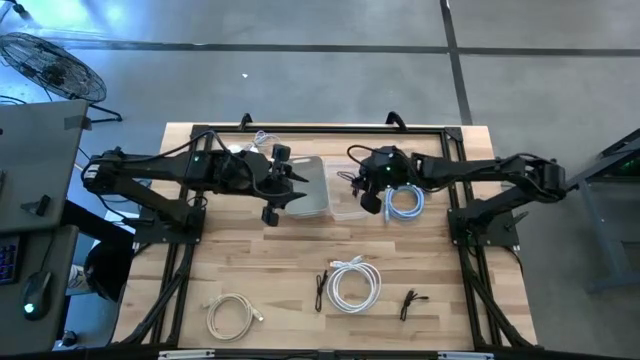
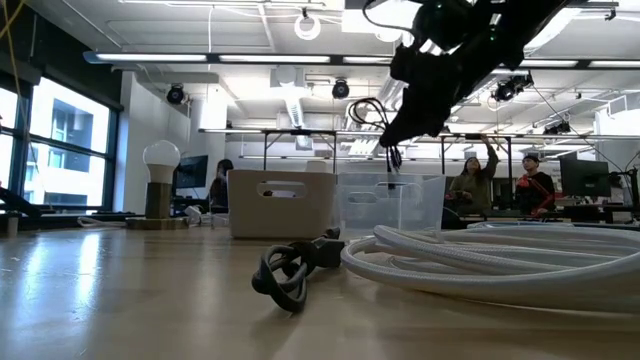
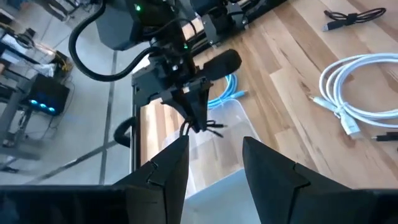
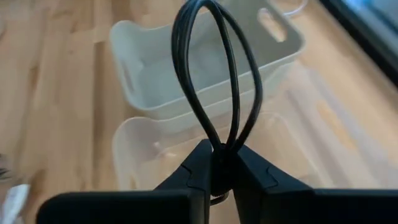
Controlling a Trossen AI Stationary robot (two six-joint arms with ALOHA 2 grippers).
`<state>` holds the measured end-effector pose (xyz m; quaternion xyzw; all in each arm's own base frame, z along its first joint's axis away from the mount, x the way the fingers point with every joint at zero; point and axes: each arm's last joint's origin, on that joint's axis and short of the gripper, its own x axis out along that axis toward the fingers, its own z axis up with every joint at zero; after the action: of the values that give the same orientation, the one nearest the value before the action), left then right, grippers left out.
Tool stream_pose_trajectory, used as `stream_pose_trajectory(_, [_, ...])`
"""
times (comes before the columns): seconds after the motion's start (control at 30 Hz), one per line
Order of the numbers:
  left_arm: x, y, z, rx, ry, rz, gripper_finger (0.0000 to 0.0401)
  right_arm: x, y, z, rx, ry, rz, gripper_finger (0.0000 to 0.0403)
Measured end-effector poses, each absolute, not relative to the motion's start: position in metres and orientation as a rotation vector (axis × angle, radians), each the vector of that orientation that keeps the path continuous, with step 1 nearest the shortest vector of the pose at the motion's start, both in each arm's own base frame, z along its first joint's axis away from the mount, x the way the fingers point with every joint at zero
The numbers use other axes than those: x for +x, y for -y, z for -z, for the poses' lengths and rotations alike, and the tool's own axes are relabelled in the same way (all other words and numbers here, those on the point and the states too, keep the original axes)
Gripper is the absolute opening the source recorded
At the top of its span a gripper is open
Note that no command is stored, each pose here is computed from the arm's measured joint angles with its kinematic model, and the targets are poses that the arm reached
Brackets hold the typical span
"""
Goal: Pick & Place USB Port
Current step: Put the black charger cable into the transparent bin, then put the blue HDMI cable into the gray bin
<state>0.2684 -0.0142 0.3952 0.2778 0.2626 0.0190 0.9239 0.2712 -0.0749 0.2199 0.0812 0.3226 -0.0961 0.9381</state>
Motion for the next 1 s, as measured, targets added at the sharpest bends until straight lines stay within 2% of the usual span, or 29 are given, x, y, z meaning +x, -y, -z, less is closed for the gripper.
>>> stream_pose_trajectory(0.13, [0.267,0.014,-0.393,0.568,-0.56,-0.035,0.0147,0.272,0.074,-0.219,0.178,-0.657,0.162,0.0095])
stream_pose_trajectory(0.37, [0.267,0.014,-0.393,0.568,-0.563,-0.034,0.0147,0.273,0.072,-0.221,0.133,-0.648,0.224,0.019])
stream_pose_trajectory(0.5, [0.266,0.014,-0.392,0.569,-0.578,-0.028,0.0147,0.268,0.068,-0.231,0.086,-0.619,0.203,0.0231])
stream_pose_trajectory(0.63, [0.266,0.014,-0.391,0.568,-0.592,-0.025,0.0147,0.249,0.062,-0.25,0.03,-0.612,0.229,0.0241])
stream_pose_trajectory(0.83, [0.265,0.013,-0.39,0.562,-0.611,-0.054,0.0147,0.204,0.056,-0.269,-0.04,-0.712,0.354,0.0243])
stream_pose_trajectory(1.0, [0.265,0.013,-0.39,0.563,-0.611,-0.057,0.0147,0.174,0.051,-0.263,0.076,-0.904,0.384,0.0243])
